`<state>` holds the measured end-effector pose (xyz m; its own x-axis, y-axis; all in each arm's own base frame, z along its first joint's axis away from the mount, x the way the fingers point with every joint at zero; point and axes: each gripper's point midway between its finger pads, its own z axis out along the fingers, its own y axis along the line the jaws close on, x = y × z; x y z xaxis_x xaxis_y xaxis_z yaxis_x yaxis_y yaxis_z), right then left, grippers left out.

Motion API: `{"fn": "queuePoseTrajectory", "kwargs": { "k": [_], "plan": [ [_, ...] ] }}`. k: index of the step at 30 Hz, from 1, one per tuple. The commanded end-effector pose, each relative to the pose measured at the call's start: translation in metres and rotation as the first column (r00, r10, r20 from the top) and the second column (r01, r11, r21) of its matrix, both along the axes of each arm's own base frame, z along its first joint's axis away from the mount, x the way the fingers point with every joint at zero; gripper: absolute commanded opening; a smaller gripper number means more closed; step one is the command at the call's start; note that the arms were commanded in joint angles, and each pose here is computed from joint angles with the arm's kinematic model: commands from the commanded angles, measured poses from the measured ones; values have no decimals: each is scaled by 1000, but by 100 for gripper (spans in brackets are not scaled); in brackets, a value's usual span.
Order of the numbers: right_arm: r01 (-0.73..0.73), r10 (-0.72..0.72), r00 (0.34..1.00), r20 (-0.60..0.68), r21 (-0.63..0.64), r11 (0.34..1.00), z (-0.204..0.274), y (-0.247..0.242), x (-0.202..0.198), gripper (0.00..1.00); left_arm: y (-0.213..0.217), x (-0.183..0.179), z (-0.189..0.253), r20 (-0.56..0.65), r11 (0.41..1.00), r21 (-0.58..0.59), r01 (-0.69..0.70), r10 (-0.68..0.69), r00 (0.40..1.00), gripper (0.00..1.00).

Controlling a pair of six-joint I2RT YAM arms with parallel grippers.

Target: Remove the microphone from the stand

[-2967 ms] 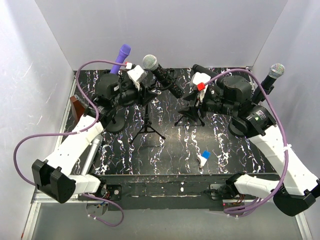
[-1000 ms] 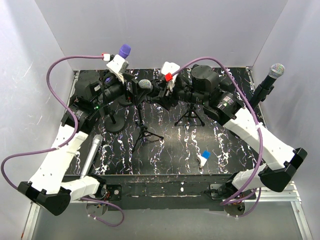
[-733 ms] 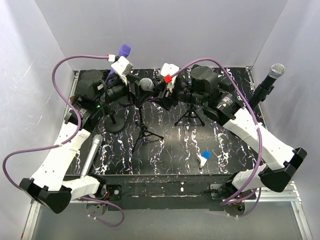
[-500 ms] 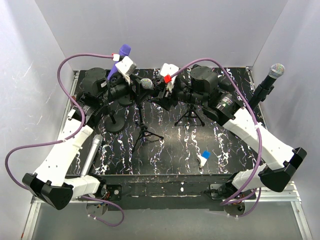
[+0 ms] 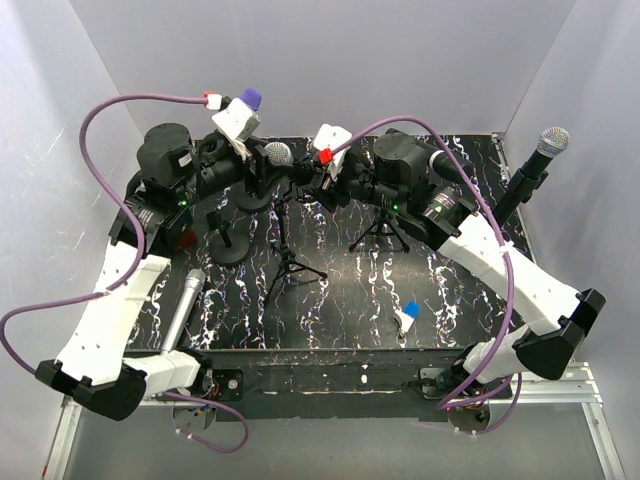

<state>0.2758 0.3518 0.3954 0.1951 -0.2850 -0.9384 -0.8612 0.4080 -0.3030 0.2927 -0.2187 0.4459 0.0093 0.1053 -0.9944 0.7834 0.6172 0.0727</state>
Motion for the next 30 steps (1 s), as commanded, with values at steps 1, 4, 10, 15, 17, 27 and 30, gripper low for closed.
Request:
{"fn": "queuePoseTrajectory", "kwargs": {
  "k": [1,4,10,15,17,27,30],
  "plan": [
    [55,-58,998,-38,-79,995,-32,-7,11,59,30,-17,51,140,995,-12,-99,100,985,0],
    [57,-60,997,-39,-89,994,-34,-8,10,59,41,-21,69,171,991,-13,-134,135,976,0],
    [43,-48,998,-46,-100,994,-38,-10,7,59,67,-25,111,127,963,-121,-242,257,958,0],
    [30,-33,998,-44,-62,998,-27,-7,4,61,70,-34,115,124,968,-89,-235,245,962,0],
    [-11,10,999,-34,-15,1000,-11,-3,-4,65,70,-36,108,115,971,-65,-229,236,965,0],
    [-287,287,958,20,138,948,69,20,-53,75,77,-46,105,154,975,-12,-220,220,963,0],
    [-338,340,940,13,159,928,74,34,-60,76,75,-47,107,155,978,-19,-207,207,966,0]
  ]
}}
